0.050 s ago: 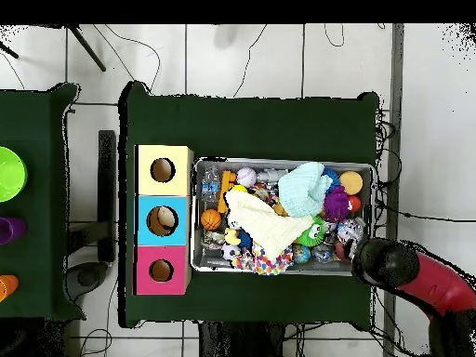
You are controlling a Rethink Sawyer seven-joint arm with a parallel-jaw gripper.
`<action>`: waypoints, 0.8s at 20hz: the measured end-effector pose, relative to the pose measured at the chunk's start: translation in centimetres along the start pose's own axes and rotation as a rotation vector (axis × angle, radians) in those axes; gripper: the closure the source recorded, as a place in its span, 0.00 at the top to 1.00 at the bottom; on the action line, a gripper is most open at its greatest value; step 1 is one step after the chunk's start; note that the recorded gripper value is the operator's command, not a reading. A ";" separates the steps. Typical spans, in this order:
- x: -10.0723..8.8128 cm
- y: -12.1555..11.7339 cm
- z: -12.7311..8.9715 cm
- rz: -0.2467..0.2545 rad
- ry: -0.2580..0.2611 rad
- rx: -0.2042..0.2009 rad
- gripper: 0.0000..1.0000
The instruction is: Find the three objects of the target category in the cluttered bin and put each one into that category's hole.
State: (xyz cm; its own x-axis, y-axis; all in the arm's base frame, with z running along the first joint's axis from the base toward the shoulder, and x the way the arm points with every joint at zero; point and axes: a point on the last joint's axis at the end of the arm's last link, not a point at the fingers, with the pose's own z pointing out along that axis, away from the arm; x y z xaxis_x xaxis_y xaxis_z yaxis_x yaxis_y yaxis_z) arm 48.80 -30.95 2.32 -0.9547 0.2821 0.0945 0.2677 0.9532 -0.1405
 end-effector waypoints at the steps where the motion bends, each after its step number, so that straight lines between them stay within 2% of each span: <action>1: 0.1 -0.1 0.1 0.002 0.000 0.000 1.00; 16: 0.6 0.0 4.1 0.011 -0.035 -0.011 1.00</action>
State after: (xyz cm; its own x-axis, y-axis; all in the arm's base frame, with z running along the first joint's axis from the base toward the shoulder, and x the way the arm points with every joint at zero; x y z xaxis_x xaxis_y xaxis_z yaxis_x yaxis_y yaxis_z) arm 47.73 -31.26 -1.68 -0.9555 0.2890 0.0588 0.2797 0.9512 -0.1303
